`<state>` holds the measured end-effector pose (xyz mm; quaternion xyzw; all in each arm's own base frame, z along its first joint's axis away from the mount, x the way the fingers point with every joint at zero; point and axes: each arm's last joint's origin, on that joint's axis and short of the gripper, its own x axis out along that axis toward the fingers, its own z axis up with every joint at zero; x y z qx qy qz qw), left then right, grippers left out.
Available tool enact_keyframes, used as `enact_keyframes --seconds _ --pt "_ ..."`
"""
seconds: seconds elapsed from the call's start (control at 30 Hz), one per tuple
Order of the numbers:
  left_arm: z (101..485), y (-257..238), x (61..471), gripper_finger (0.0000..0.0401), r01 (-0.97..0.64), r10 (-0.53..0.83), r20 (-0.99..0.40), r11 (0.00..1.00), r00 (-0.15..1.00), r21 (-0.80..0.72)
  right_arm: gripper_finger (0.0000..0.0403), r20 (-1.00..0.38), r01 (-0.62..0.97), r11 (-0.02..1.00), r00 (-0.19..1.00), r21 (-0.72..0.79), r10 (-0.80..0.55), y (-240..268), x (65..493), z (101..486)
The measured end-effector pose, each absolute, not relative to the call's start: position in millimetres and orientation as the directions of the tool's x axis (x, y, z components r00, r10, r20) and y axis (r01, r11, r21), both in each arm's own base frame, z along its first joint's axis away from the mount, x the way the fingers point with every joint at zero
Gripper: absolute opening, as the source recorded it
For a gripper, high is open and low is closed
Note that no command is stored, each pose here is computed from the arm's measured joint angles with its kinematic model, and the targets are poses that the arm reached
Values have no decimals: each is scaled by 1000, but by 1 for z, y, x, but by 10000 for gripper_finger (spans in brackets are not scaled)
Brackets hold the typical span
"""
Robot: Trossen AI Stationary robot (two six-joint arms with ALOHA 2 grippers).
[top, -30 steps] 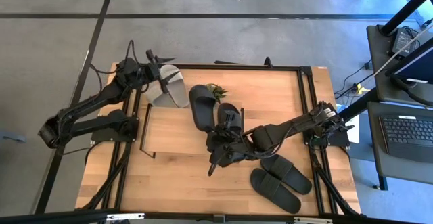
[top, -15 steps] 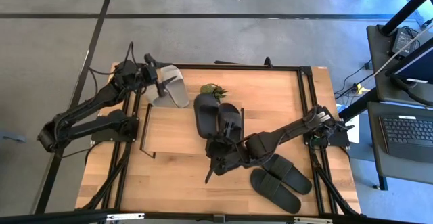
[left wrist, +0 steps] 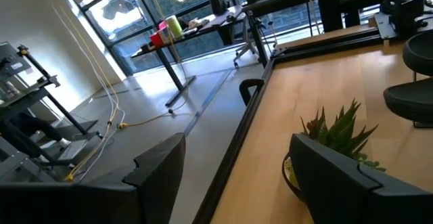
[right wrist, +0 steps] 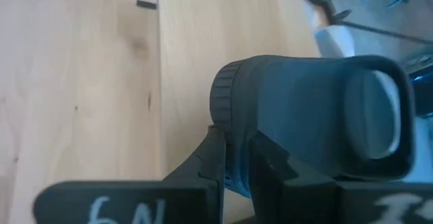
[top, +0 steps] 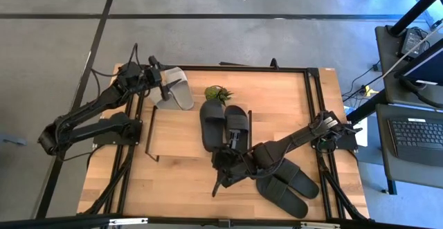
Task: Pick and place slides into the shelf
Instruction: Put the black slide on the shelf
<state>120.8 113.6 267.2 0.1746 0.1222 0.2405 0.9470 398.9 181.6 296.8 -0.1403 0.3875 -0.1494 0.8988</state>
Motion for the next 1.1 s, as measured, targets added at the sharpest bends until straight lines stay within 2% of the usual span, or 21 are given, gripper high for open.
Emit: enact_keyframes --seconds 0.3,0.47,0.63,0.93,1.1 --pt "267 114 121 257 -411 497 -154 825 854 388 43 -699 153 946 641 -287 -316 184 400 292" --pt "267 114 121 257 -411 497 -154 825 854 388 86 -711 139 954 640 -264 -290 185 401 291" --pt "267 114 121 257 -411 497 -153 825 854 388 121 -748 62 976 632 -209 -200 188 401 290" --pt "267 114 121 257 -411 498 -154 825 854 388 140 -756 44 983 634 -178 -165 188 402 293" --pt "266 114 121 257 -413 498 -154 827 854 383 141 -721 35 985 677 -169 -148 187 404 317"
